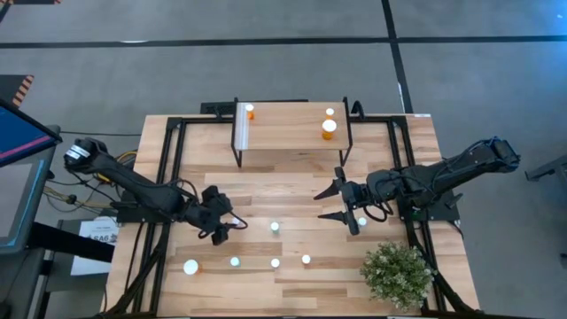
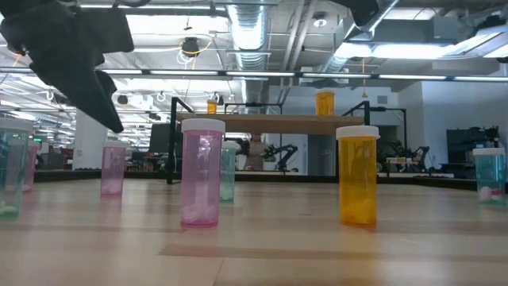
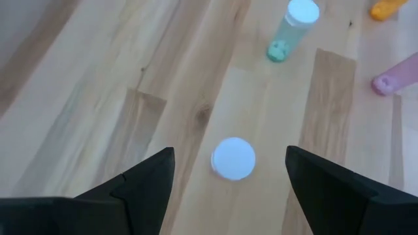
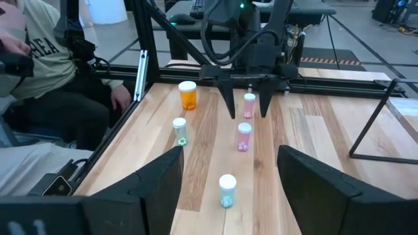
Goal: Pick and place medicine bottles onto shelf by color
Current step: Put the top right pink pill bottle on the shelf
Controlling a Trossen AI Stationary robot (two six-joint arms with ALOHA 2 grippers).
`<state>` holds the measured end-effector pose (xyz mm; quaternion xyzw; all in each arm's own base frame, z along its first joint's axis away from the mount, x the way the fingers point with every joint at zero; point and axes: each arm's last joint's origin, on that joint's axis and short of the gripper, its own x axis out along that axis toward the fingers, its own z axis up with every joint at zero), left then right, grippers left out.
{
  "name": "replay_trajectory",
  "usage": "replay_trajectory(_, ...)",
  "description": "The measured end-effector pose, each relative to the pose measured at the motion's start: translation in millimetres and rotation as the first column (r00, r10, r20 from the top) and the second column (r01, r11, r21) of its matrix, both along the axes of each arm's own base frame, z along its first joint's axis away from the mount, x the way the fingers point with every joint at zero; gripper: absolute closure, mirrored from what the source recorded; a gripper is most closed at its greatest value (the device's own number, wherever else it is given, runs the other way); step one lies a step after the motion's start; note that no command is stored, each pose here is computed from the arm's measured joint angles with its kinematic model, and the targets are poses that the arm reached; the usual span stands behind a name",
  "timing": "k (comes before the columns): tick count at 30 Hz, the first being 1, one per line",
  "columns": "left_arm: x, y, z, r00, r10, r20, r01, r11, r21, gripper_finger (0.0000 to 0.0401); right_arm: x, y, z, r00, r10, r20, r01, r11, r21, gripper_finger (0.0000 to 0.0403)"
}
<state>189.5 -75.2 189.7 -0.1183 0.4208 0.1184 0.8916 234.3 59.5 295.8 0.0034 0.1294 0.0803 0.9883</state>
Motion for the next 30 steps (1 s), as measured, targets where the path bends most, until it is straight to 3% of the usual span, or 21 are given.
replay_trajectory(15, 18, 8, -21, 0.994, -0.016, -0.105, 0.010, 0.999, -0.052, 0.0125, 0, 0, 0, 1.000, 0.001, 0.001, -0.001, 1.000, -0.004, 0.0132)
replay_trajectory(30, 17, 8, -21, 0.994, -0.020, -0.108, 0.015, 0.999, -0.051, 0.0192, 0, 0, 0, 1.000, 0.002, 0.002, -0.002, 1.000, -0.007, 0.0132)
